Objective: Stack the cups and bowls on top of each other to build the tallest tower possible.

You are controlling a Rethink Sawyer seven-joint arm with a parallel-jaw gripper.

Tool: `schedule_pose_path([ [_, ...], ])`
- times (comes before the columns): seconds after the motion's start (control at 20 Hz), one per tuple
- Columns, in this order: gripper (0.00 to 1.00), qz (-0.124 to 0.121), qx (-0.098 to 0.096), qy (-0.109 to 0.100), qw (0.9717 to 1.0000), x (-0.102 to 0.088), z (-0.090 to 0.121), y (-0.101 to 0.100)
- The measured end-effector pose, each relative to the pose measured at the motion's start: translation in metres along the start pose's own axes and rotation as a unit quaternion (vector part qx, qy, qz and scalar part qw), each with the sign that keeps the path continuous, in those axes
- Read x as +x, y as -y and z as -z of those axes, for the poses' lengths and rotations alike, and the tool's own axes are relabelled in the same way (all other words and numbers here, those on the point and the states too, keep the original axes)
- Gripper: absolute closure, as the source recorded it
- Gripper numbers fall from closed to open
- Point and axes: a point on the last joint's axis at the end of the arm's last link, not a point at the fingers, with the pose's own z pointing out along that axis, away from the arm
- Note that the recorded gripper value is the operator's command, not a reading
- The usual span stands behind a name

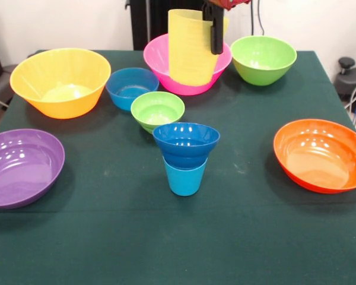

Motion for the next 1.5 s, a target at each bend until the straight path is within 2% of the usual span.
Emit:
schedule_pose_path([
  [0.25,1.00,0.002,0.008,0.004,1.0000,-0.005,-0.007,0.006],
  [0.5,1.00,0.003,0.006,0.007,1.0000,-0.008,-0.007,0.006],
  [1.2,1.00,0.007,-0.043,0.034,0.9985,-0.018,-0.011,-0.010],
  [1.5,1.00,0.010,-0.047,0.033,0.9983,-0.015,-0.012,-0.013],
])
